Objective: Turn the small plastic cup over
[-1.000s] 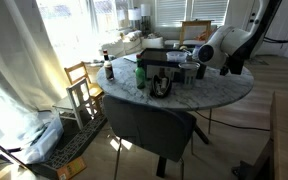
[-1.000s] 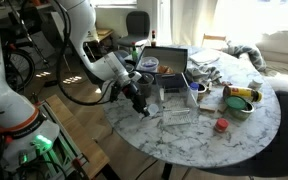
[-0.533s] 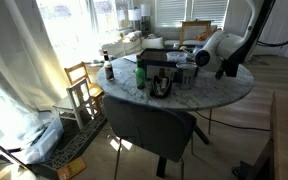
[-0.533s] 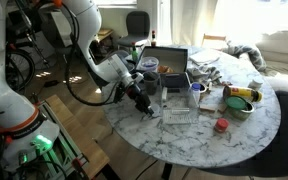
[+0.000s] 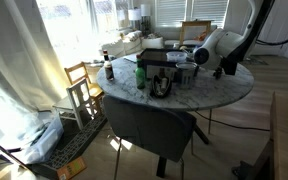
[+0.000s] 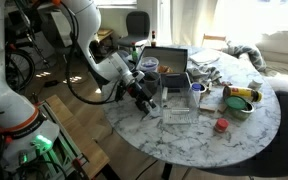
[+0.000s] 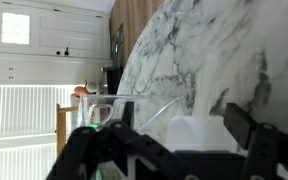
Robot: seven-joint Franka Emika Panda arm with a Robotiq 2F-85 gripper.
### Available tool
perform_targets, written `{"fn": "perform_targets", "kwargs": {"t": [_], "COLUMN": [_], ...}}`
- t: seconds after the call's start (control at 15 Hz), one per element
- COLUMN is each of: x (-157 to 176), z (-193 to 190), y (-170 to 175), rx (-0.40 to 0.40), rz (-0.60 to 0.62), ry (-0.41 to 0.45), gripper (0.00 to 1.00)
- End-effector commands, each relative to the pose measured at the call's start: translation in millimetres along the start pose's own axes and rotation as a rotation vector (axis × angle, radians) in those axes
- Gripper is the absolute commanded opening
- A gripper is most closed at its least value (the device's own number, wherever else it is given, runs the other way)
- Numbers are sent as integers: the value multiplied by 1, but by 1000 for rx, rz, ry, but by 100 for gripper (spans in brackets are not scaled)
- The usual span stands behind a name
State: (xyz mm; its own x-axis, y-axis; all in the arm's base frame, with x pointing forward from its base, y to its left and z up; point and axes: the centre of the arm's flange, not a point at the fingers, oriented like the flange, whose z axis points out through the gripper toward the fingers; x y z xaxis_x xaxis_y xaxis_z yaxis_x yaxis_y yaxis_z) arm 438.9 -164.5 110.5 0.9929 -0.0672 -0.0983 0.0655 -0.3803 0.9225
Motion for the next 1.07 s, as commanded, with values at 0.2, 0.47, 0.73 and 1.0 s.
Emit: {"fn": "perform_targets", "kwargs": {"t": [0.2, 0.47, 0.73, 1.0], "x": [-24, -51, -87, -120], "z": [-20, -38, -41, -25], "y": [10, 31, 72, 132], "rx": [114, 206, 275, 374], "rz": [20, 101, 258, 431], "ry": [67, 109, 87, 3], "gripper": [100, 100, 100, 100]}}
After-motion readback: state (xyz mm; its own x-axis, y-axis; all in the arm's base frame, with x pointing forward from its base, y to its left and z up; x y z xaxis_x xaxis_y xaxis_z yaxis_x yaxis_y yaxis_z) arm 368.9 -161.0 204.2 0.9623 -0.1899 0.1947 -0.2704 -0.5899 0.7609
